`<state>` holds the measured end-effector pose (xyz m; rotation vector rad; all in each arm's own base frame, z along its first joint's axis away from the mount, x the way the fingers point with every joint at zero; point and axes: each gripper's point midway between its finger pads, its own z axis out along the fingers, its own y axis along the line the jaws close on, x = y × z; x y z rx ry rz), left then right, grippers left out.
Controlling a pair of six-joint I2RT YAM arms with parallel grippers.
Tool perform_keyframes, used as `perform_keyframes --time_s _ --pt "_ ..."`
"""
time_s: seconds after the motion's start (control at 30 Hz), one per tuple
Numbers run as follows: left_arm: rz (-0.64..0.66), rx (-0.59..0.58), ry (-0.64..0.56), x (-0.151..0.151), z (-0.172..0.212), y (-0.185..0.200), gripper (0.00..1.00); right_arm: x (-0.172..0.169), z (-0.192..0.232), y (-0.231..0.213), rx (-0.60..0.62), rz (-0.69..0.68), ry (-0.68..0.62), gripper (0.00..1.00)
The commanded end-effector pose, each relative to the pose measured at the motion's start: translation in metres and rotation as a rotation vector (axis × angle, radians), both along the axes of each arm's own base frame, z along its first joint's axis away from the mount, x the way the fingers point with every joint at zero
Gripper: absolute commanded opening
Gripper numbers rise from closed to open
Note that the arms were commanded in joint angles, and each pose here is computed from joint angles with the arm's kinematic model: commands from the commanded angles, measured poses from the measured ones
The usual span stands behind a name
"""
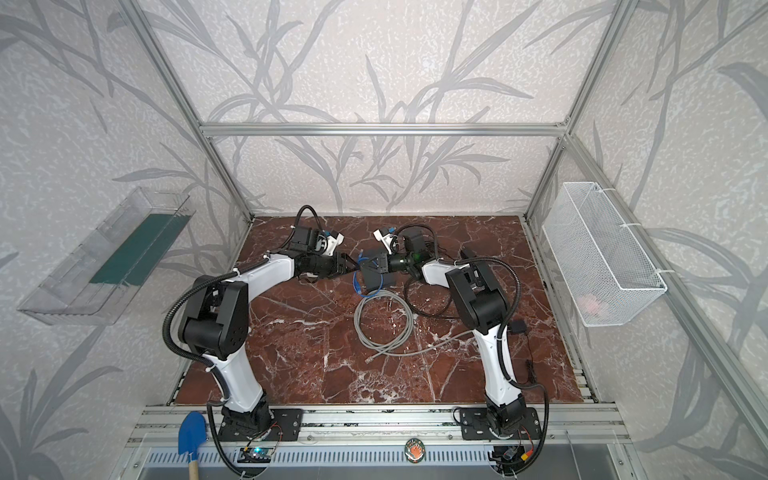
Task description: Insert the plug into the switch port
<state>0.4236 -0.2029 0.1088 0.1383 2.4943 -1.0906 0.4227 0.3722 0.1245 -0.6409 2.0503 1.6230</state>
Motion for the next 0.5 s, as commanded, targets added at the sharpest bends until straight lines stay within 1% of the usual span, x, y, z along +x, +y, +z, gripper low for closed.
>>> perform_keyframes --time_s 0.0,0.1,0.13,0.33,0.4,0.43,0.47 --pt "-0.072 -0.049 -0.047 -0.0030 0.0003 -0.0085 0.52 -0.0066 0.0398 0.0025 0.068 0.060 -0.093 0.10" --pt "-0.069 -0.048 -0.055 -0.0028 -0.0025 -0.0081 0.49 -0.0084 0.0427 0.0033 0.080 0.073 -0.092 0.10" --pt "-0.066 -0.049 -0.054 -0.0021 -0.0033 -0.0077 0.47 -0.0086 0.0430 0.0032 0.083 0.077 -0.089 0.10" --pt "-0.079 -0.049 -0.091 0.0009 0.0009 -0.0090 0.24 -0.0092 0.0407 0.0031 0.086 0.077 -0.075 0.10" --pt "-0.097 -0.022 -0.107 -0.0012 0.0024 -0.0070 0.17 -0.0084 0.0372 0.0028 0.071 0.067 -0.063 0.13" --pt "-0.106 0.003 -0.113 -0.0024 0.0022 -0.0060 0.15 -0.0077 0.0352 0.0014 0.062 0.061 -0.058 0.16" --pt "-0.120 0.050 -0.123 -0.0043 0.0011 -0.0034 0.13 -0.0065 0.0344 -0.0010 0.051 0.052 -0.055 0.22"
